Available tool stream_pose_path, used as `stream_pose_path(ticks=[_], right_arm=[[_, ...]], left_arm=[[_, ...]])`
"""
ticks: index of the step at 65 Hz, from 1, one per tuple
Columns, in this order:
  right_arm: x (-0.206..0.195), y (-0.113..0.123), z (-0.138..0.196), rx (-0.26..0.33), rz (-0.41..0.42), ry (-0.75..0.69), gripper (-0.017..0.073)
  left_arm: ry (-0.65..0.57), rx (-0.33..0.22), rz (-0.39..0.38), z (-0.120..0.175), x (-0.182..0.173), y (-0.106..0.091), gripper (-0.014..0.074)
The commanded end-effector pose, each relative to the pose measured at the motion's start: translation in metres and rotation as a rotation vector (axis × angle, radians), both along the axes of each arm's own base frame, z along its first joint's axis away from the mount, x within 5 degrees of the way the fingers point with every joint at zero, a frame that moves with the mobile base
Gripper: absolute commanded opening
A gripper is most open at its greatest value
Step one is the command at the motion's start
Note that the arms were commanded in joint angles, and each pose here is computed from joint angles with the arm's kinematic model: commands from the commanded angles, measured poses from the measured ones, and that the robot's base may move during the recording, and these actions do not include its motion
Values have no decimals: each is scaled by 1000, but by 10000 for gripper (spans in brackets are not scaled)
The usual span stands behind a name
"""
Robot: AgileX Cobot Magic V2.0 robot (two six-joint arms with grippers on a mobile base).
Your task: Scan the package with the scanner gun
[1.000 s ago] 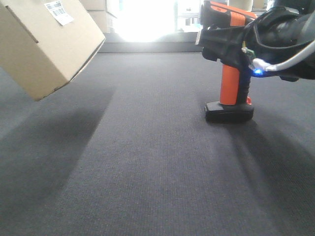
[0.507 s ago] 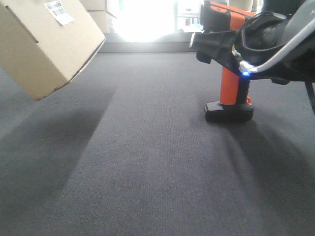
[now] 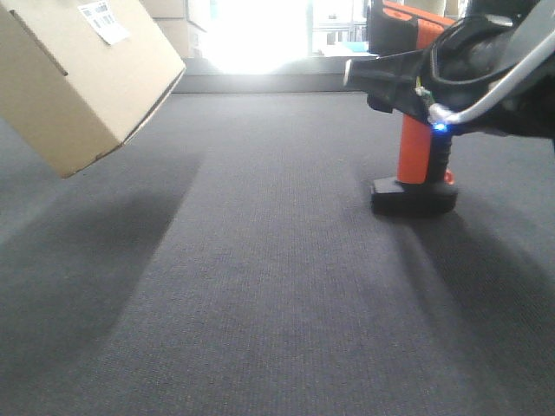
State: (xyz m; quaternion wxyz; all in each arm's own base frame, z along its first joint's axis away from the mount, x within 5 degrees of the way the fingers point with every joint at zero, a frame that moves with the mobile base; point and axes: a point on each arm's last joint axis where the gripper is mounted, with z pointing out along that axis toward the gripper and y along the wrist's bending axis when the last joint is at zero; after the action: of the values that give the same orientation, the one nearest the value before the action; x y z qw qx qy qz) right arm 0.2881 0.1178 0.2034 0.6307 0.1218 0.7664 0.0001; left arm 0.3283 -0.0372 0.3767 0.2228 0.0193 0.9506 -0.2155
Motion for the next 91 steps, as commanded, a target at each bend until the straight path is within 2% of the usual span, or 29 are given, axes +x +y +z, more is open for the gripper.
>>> stream_pose_path(ticks=[1,20,34,40,68,76,81,91], right_arm=[[-4,-5,27,-85,-6,-96,-153],[-20,-10,65,-289,103,-101,-153],[-28,-11,77,-531,188,-77,-153],[-29,-10,79,-578,204,-72,-153],[-32,-12,85,-572,200,-91,-153],[-34,-14,87,-555,191,-92,-153],[-35,-16,88,-525,177,-82,-153],[-42,-22,92,-407,146,-44,-153]], left_arm=[[-24,-25,3,7,-3,-1,-111],[-24,-25,3,7,-3,-1,-111],[-24,-5,5,6,-3,1,-111],[-24,1,5,6,-3,1,-111],[-24,1,5,6,-3,1,-111],[-24,1,5,6,-3,1,-111],[-24,1,5,6,-3,1,-111],[-24,1,5,6,-3,1,-111]])
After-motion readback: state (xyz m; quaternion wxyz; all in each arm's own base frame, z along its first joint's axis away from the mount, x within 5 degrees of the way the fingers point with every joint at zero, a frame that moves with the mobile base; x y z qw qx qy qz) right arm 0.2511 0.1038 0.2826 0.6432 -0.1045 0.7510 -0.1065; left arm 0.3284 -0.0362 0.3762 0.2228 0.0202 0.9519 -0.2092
